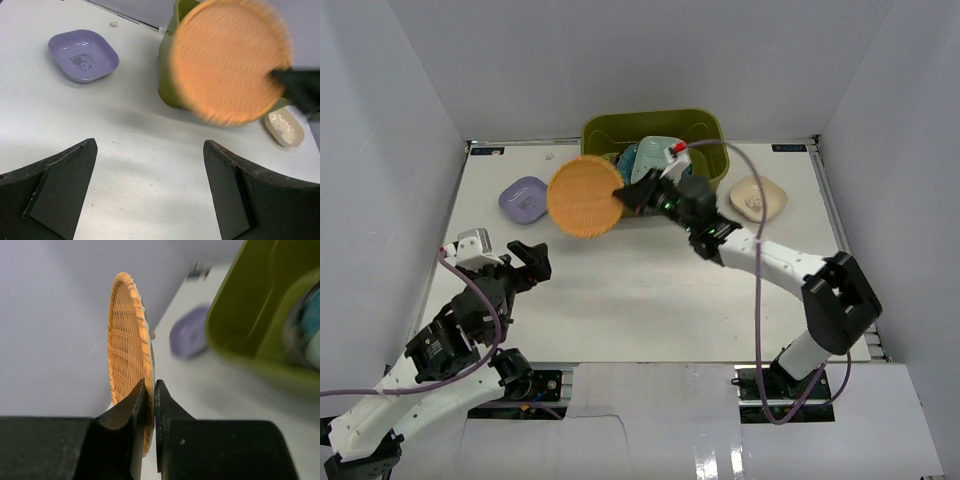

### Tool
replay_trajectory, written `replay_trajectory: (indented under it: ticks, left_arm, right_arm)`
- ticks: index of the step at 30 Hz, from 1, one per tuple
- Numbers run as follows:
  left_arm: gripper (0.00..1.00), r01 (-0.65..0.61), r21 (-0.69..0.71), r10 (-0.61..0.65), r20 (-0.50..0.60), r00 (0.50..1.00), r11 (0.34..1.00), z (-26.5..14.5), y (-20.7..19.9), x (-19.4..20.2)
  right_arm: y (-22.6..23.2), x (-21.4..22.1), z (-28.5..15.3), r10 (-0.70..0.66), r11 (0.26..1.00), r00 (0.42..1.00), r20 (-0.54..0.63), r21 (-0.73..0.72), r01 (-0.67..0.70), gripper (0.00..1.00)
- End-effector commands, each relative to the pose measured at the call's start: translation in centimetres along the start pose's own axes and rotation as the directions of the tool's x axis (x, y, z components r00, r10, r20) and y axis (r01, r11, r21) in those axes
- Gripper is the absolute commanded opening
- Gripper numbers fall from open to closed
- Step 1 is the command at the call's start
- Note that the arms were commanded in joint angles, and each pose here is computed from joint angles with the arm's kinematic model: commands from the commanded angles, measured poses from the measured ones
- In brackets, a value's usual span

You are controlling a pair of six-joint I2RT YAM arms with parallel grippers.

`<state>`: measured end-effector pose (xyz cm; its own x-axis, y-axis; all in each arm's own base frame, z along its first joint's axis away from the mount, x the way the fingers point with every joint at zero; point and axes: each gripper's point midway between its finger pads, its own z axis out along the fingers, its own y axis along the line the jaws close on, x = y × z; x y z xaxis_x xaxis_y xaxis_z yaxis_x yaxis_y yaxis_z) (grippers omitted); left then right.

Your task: Place the plates into the plastic bin on the countertop

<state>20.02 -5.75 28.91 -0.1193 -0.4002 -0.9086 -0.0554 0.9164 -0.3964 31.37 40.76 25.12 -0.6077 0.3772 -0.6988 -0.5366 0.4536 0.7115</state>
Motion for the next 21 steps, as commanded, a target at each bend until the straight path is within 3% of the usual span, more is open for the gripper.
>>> replay_trajectory:
  ticks: [1, 2, 6, 12, 21]
  left_arm:
    - [0.98, -0.017, -0.04, 0.016, -0.015, 1.0, 0.999, 0.5, 0.1, 0.4]
    - [0.98, -0.027, -0.047, 0.026, -0.025, 0.999, 0.999, 0.8, -0.1, 0.7]
    - [0.98, -0.02, -0.038, 0.017, -0.07, 0.997, 0.999, 1.4, -1.4, 1.6]
    - [0.98, 0.004, -0.03, -0.007, -0.119, 0.993, 1.0, 3.0, -4.0, 3.1]
    - [0.98, -0.021, -0.061, 0.009, -0.193, 0.981, 0.998, 7.3, -7.4, 5.8]
  right_arm:
    - [-1.3, -10.5, -1.6, -0.145, 0.989, 0.974, 0.174, 0.051, 0.138, 0.08]
    - [-2.2, -15.1, -2.2, -0.147, 0.989, 0.959, 0.241, 0.07, 0.134, 0.08]
    - [-8.5, -20.4, -0.2, -0.105, 0.985, 0.969, 0.224, 0.155, 0.071, 0.08]
    - [-15.6, -21.5, 1.9, 0.0, 0.978, 0.988, 0.153, 0.208, -0.033, 0.08]
    - [-19.7, -20.5, 0.9, 0.015, 0.948, 0.987, 0.159, 0.31, -0.065, 0.11]
